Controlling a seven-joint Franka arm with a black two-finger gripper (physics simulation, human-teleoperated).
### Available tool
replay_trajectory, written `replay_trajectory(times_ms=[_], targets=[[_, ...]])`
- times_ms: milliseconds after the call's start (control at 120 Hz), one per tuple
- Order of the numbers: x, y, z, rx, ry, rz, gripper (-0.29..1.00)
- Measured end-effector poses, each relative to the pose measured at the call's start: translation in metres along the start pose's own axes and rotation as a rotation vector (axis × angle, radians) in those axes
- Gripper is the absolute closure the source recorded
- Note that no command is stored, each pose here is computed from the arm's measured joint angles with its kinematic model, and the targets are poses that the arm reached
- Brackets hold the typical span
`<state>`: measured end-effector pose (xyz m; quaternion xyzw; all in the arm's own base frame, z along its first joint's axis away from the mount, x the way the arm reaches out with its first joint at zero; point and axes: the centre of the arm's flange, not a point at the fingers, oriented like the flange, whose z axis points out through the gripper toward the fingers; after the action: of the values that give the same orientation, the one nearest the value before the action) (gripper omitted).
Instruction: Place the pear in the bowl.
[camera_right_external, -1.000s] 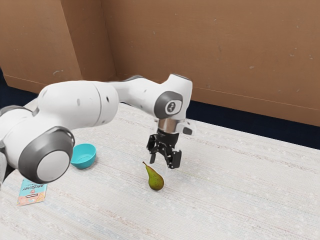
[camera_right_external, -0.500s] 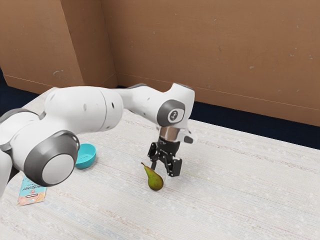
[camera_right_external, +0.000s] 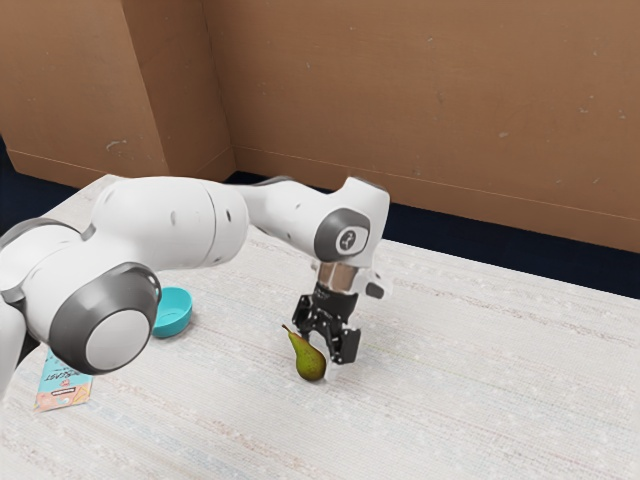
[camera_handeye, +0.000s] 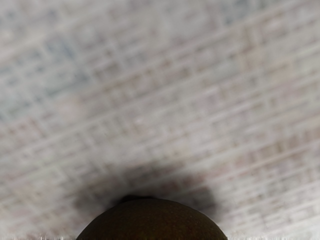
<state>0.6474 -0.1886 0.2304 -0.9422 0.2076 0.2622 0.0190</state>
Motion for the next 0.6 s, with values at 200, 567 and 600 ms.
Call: replay_trajectory(times_ms=[200,567,600], targets=[[-0.003,0.0,0.009,-0.007,-0.028,0.001,0.0],[-0.006,0.001,0.015,-0.021,-0.05,-0.002,0.25],[-0.006,0.001,0.015,-0.021,-0.05,-0.003,0.28]])
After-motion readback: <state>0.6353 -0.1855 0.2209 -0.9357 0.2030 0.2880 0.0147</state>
